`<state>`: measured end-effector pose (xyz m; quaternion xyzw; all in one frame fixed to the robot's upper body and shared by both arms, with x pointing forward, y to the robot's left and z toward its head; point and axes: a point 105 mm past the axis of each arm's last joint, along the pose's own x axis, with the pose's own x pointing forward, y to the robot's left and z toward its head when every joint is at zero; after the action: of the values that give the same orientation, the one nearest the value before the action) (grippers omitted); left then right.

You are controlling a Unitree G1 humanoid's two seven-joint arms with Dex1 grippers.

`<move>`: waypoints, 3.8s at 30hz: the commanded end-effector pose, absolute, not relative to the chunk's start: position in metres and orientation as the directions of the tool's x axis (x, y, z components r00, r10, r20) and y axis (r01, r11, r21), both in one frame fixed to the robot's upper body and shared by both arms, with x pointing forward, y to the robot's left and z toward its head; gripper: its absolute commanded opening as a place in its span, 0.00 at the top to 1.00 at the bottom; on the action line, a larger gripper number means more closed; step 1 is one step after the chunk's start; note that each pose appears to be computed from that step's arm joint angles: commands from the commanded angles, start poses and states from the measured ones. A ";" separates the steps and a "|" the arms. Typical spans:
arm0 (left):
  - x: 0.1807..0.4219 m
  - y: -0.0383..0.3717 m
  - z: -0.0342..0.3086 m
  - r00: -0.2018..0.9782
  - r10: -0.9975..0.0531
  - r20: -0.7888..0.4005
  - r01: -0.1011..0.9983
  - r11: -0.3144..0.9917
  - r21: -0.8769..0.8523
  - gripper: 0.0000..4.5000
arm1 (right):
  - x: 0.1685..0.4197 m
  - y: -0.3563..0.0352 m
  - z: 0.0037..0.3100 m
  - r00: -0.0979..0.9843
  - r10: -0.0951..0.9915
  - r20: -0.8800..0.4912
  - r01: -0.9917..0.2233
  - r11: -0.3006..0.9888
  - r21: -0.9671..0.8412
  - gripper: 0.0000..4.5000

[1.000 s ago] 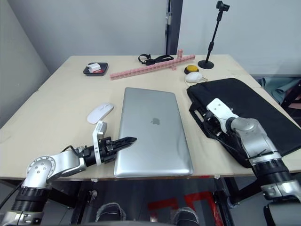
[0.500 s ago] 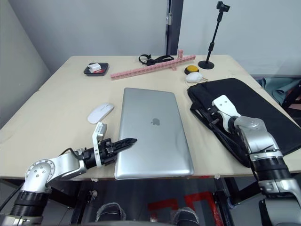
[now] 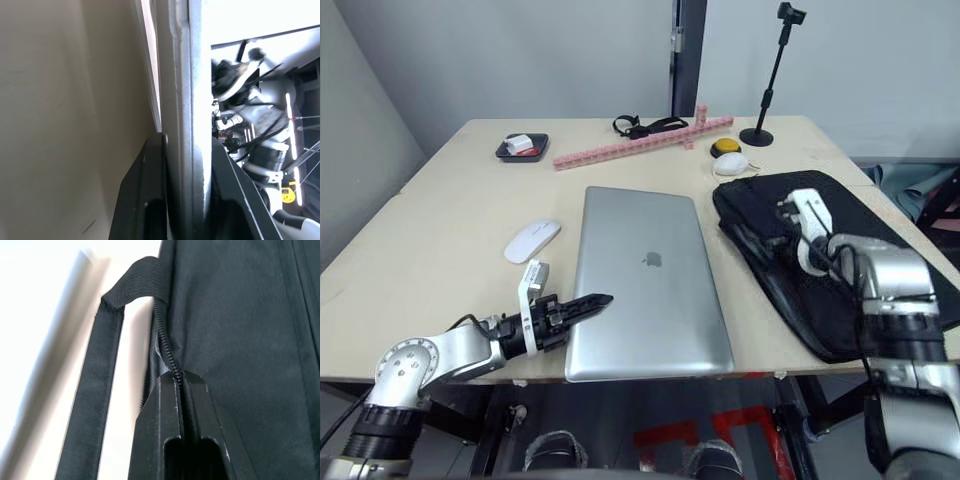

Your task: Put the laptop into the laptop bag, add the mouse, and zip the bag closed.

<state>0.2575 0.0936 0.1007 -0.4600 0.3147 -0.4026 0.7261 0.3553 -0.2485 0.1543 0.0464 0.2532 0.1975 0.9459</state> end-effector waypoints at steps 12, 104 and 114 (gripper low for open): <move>0.270 0.085 0.147 0.461 -0.874 0.157 0.310 -0.007 -0.951 0.91 | 0.354 -0.224 0.212 0.805 0.466 -0.367 -0.398 0.883 0.249 1.00; 0.310 -0.028 0.129 0.218 -0.975 0.038 0.355 0.043 -0.934 0.44 | 0.350 -0.167 0.204 0.786 0.524 -0.329 -0.403 0.837 0.370 1.00; 0.314 -0.034 0.125 0.237 -0.971 0.026 0.337 0.057 -0.940 0.99 | 0.349 -0.164 0.205 0.784 0.531 -0.322 -0.408 0.831 0.377 1.00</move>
<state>0.3104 -0.0294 0.1079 -0.4598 0.3735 -0.4921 0.6379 0.3476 -0.1684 0.1822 0.1521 0.2511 0.2347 0.9267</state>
